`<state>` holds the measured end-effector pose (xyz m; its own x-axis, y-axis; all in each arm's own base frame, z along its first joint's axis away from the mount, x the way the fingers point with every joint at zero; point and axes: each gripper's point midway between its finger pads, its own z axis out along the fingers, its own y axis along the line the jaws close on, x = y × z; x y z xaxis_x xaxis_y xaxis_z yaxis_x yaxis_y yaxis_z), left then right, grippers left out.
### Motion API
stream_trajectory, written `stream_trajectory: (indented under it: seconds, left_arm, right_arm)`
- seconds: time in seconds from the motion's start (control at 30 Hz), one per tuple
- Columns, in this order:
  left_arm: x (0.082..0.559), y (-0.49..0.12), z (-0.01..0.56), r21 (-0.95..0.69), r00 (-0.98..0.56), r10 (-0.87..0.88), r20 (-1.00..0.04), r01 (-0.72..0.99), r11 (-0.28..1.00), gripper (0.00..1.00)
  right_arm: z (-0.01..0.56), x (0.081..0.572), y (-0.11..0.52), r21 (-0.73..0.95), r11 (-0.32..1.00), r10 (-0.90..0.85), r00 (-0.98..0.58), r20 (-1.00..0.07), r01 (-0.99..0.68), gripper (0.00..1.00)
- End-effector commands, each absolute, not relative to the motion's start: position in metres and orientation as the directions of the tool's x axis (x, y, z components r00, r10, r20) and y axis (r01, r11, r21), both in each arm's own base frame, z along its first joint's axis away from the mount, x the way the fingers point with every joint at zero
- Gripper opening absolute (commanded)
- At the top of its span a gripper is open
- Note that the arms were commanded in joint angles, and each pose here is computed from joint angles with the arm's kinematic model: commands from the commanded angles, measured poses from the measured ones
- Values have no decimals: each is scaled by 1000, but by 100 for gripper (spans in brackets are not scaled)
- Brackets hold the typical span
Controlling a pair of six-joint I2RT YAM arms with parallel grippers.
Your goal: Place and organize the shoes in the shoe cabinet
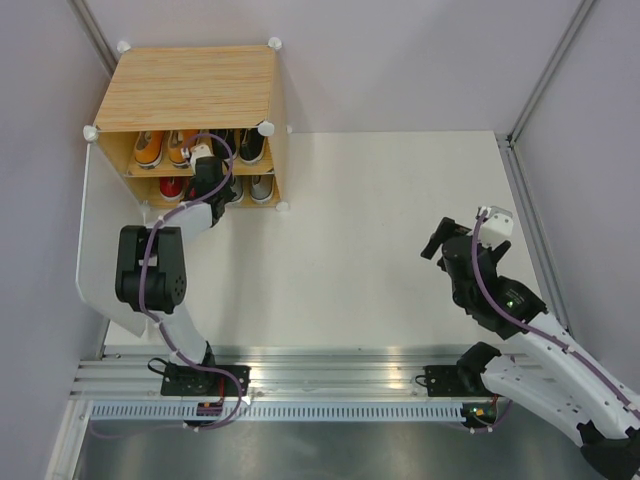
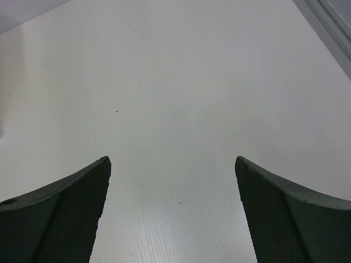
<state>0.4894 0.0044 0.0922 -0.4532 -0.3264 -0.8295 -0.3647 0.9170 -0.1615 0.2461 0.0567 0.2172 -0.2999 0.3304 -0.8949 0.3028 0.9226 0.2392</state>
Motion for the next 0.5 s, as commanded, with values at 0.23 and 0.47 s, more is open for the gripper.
stream_trajectory:
  seconds: [0.23, 0.47]
  left_arm:
    - [532, 0, 111, -198, -411, -321, -853, -314, 929, 27]
    - [509, -1, 119, -250, -411, -393, -823, -359, 899, 33]
  right_arm:
    - [232, 254, 54, 266, 903, 356, -241, -903, 338, 98]
    - [243, 254, 51, 246, 910, 332, -233, -914, 333, 98]
